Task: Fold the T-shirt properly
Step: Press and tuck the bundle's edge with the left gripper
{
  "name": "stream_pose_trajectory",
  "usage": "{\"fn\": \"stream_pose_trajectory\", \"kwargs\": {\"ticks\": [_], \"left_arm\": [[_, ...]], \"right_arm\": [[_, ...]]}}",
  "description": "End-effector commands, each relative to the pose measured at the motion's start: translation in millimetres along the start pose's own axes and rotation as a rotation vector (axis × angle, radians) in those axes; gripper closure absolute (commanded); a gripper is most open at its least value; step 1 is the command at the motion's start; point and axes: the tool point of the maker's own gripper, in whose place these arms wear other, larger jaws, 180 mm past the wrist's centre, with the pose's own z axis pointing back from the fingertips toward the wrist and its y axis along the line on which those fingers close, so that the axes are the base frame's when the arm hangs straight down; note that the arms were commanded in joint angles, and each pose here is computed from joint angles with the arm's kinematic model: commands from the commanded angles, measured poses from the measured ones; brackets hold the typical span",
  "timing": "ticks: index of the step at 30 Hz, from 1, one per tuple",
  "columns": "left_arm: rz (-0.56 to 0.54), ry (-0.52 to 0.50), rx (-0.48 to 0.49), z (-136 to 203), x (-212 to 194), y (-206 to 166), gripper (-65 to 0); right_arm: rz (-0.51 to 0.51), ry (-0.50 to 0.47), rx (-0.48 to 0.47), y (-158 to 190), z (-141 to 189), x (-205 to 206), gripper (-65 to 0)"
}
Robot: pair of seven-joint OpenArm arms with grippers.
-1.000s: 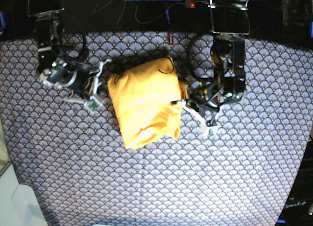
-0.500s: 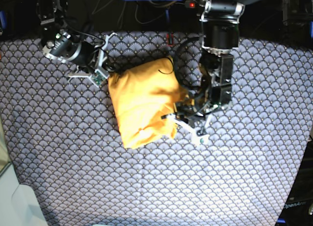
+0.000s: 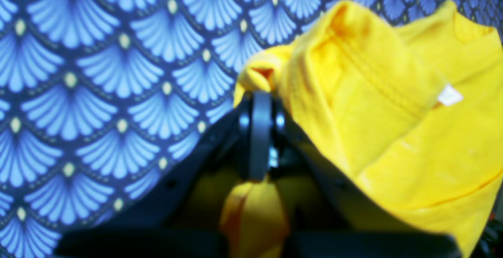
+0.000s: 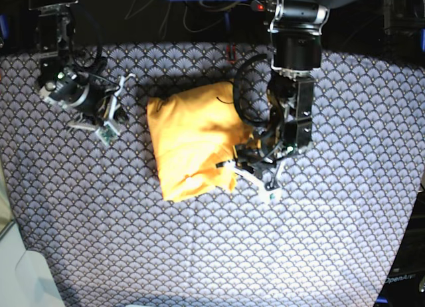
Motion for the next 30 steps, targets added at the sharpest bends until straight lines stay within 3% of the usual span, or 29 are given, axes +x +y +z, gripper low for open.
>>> {"fn": "stream_pose_trajectory", "kwargs": {"ticks": [1,9,16,19,24,30], "left_arm": [[-0.018,-0.071,-0.044,1.5,31.7,-19.3,0.0],[-0.083,-0.061,-0.073,-13.6,37.0,-42.4,0.0],[-0.109,-0.156,-0.043,13.1,68.1,-22.4,0.0],[-0.089,-0.200,-0.071,38.3,88.6,-17.9,0.0],[-0.096,-0.241,-0.163,68.0,107.8,-42.8,0.0],[-0.115,-0.226,-0.214,62.8,97.2,-77.3,0.0]], "right_arm": [[0.006,-0.069,0.000,-1.0,3.1,18.3,0.0],[0.018,-0.088,0.113,57.0,-0.1,21.2,0.0],[0.030,-0.057,0.090,47.3,7.5,7.5,0.0],[0.002,-0.052,0.030,24.9,14.4,2.2,0.0],[0.006,-0.086,-0.041,4.0,29.3,12.3,0.0],[0.071,-0.179,-0.043,26.7,53.4,45.9,0.0]]}}
